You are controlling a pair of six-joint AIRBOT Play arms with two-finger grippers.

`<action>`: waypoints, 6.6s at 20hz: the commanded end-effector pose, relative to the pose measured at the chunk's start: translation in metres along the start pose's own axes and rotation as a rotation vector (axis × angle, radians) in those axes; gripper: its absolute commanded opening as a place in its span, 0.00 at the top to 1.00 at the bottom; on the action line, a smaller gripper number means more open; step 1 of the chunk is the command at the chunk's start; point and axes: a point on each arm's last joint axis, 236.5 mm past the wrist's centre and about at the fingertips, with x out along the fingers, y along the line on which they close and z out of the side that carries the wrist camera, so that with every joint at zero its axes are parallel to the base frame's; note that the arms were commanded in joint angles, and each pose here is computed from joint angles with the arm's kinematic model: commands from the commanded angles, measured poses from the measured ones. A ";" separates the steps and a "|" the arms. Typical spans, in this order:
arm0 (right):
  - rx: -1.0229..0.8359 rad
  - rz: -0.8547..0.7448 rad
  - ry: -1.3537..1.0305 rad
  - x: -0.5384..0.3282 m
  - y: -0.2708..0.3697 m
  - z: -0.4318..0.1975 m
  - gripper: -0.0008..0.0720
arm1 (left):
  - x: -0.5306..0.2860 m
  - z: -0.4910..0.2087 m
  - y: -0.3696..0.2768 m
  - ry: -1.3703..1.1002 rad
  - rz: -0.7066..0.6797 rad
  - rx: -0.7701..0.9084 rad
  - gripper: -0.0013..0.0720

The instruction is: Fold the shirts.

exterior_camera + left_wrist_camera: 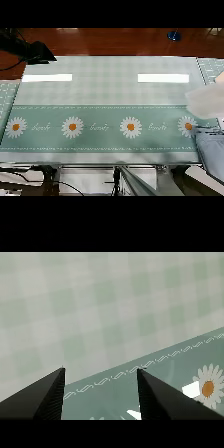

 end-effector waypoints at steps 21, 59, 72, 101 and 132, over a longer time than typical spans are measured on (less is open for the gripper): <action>0.385 -0.631 0.254 -0.009 -0.267 -0.130 0.97 | -0.008 0.020 0.012 -0.093 0.014 -0.023 0.23; -0.054 -0.996 -0.450 0.000 -0.346 0.063 0.46 | -0.015 0.022 0.023 -0.113 0.030 -0.007 0.23; -0.989 0.050 0.281 0.294 0.139 -0.204 0.48 | 0.035 -0.019 0.002 0.140 0.195 0.261 0.24; -1.220 -0.409 0.475 0.290 0.041 -0.198 0.47 | 0.112 -0.084 -0.009 0.380 0.432 0.283 0.24; -1.278 -0.266 0.213 0.318 0.094 -0.170 0.47 | 0.112 -0.084 -0.009 0.380 0.432 0.283 0.24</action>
